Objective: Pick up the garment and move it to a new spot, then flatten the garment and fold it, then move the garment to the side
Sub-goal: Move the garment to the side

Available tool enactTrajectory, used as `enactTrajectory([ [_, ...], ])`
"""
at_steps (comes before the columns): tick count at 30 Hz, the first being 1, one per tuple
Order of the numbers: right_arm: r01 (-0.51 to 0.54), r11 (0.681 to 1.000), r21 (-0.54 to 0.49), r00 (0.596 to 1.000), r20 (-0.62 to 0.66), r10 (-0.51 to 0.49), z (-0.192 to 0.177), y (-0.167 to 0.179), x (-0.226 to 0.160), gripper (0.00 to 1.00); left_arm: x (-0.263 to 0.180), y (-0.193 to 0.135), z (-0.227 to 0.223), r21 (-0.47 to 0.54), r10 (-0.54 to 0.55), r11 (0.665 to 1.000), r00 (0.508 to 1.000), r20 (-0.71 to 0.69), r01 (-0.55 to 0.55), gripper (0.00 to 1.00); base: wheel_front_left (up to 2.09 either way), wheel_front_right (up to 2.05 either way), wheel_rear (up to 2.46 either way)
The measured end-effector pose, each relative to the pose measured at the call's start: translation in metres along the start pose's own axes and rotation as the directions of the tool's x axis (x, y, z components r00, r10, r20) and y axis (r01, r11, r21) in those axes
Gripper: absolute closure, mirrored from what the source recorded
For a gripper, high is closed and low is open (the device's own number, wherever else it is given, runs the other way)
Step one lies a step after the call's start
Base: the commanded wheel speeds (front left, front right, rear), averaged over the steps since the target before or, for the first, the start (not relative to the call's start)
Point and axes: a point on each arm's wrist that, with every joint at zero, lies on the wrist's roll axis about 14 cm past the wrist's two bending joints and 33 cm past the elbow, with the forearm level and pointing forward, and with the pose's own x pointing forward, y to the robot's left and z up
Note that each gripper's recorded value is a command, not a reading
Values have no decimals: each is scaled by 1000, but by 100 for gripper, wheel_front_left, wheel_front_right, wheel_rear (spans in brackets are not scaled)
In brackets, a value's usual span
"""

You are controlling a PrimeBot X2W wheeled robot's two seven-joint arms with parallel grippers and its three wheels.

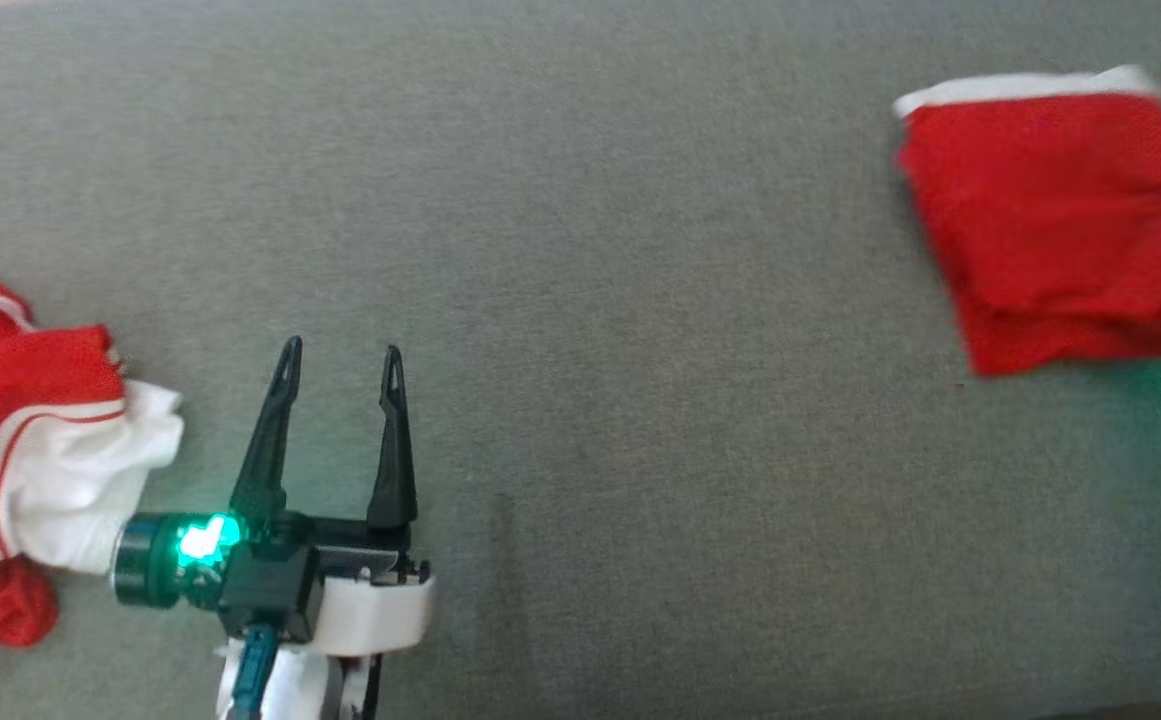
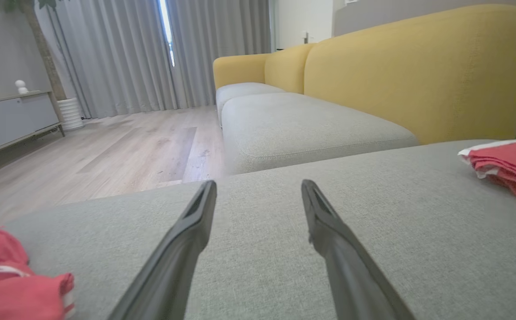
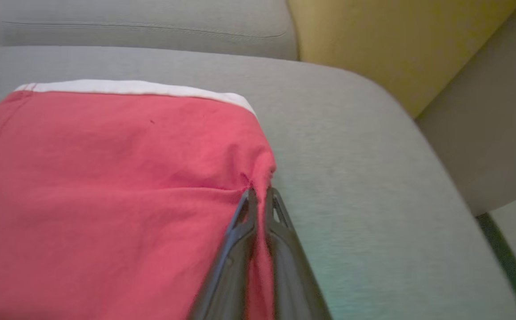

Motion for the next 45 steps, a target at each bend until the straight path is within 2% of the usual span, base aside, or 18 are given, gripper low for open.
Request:
enactTrajectory([
  [5,123,990,-71,992,2,-123,9,-58,-3,100,11,-8,-14,2,-40,999,999,-24,40,0,0,0,0],
  [11,204,969,-138,979,0,-206,13,-94,-8,100,22,-14,-17,1,-67,998,998,-18,67,0,0,0,0],
  [12,213,967,-142,977,6,-215,15,-97,-9,0,23,-14,-16,1,-69,998,998,-14,69,0,0,0,0],
  [15,240,944,-225,971,71,-230,29,-103,-13,0,20,-16,-13,4,-74,997,997,-9,74,0,0,0,0],
  [19,266,936,-232,957,183,-226,53,-94,-19,0,15,-16,-1,11,-65,998,998,14,65,0,0,0,0],
  [22,208,960,-189,958,239,-161,60,-52,-19,0,7,-13,8,12,-45,999,999,26,45,0,0,0,0],
  [25,112,985,-132,962,263,-74,51,0,-27,0,-9,-9,10,0,-18,1000,1000,15,18,0,0,0,0],
  [29,-36,997,-74,958,282,56,33,66,-49,0,-33,-3,10,-7,18,1000,1000,-5,-18,0,0,0,0],
  [31,-109,992,-60,945,302,122,26,95,-63,0,-44,-1,11,-11,31,999,999,-10,-31,0,0,0,0],
  [34,-207,978,15,924,331,190,14,134,-86,0,-60,2,14,-20,58,998,998,-8,-58,0,0,0,0],
  [38,-286,954,88,908,344,240,-2,166,-113,0,-83,10,17,-29,100,995,995,-2,-100,0,0,0,0],
  [42,-337,936,102,849,462,255,26,182,-137,0,-99,23,23,-32,150,988,988,17,-150,0,0,0,0],
  [45,-362,930,62,799,534,276,47,192,-153,0,-109,33,29,-39,188,982,981,38,-187,0,0,0,0],
])
